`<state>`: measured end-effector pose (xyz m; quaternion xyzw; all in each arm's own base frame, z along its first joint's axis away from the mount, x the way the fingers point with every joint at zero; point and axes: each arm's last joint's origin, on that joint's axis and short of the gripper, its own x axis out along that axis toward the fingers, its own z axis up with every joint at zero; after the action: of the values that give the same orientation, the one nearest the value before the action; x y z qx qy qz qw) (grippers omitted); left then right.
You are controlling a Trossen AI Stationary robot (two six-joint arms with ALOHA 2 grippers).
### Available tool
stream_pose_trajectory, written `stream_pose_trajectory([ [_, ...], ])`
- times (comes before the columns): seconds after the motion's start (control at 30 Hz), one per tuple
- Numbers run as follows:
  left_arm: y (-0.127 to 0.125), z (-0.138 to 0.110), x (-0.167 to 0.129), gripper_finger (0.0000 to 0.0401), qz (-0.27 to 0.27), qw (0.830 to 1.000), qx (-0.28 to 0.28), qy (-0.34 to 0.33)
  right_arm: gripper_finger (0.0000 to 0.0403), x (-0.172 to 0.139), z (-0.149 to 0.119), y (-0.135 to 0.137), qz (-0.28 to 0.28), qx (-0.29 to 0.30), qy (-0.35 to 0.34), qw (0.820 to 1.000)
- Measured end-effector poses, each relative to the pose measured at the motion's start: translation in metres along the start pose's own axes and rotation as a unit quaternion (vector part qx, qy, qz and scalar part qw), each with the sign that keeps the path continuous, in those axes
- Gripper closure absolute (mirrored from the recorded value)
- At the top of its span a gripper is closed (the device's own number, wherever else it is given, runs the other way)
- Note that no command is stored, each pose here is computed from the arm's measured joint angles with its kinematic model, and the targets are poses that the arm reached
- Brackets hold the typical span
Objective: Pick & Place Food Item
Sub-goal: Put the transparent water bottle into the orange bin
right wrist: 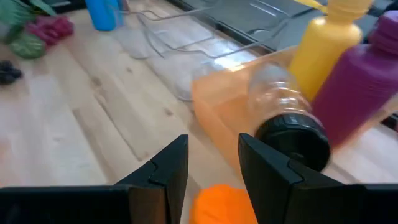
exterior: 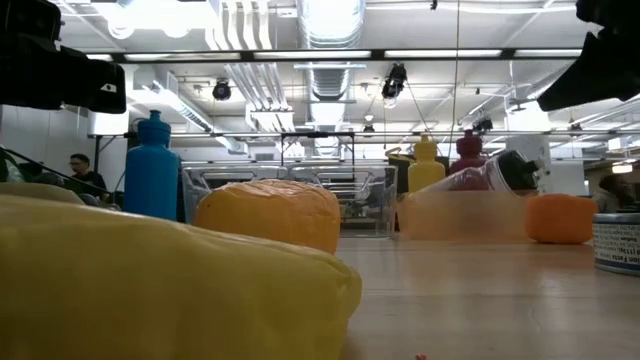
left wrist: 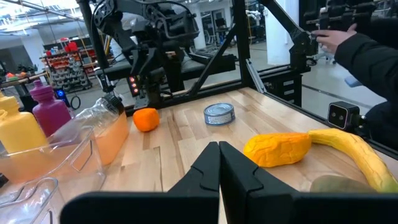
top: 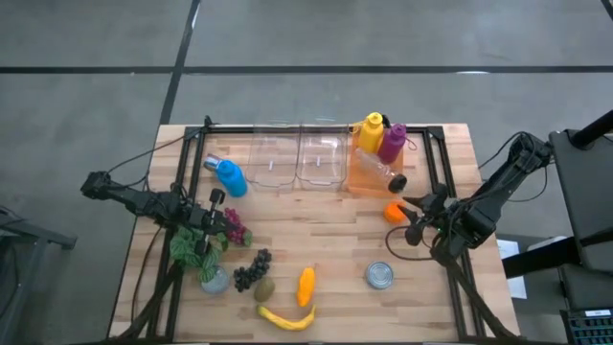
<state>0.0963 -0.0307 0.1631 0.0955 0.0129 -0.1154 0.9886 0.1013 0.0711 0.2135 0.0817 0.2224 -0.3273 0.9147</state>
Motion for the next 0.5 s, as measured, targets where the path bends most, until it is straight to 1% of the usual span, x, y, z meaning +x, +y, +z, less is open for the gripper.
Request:
stream_pose_trajectory([
  [0.1, 0.000, 0.000, 0.000, 0.0400, 0.000, 1.000, 0.000, 0.000, 0.0266, 0.001, -0.004, -0.004, -0.011, -0.002, 0.001, 1.000],
  [0.27, 0.000, 0.000, 0.000, 0.0400, 0.000, 1.000, 0.000, 0.000, 0.0266, 0.004, -0.018, -0.010, -0.010, -0.033, -0.007, 0.999],
  [0.43, 0.000, 0.000, 0.000, 0.0400, 0.000, 1.000, 0.000, 0.000, 0.0266, 0.005, -0.031, -0.019, -0.003, -0.064, -0.055, 0.996],
  [0.5, 0.000, 0.000, 0.000, 0.0400, 0.000, 1.000, 0.000, 0.000, 0.0266, 0.004, -0.035, -0.024, 0.001, -0.077, -0.059, 0.995],
])
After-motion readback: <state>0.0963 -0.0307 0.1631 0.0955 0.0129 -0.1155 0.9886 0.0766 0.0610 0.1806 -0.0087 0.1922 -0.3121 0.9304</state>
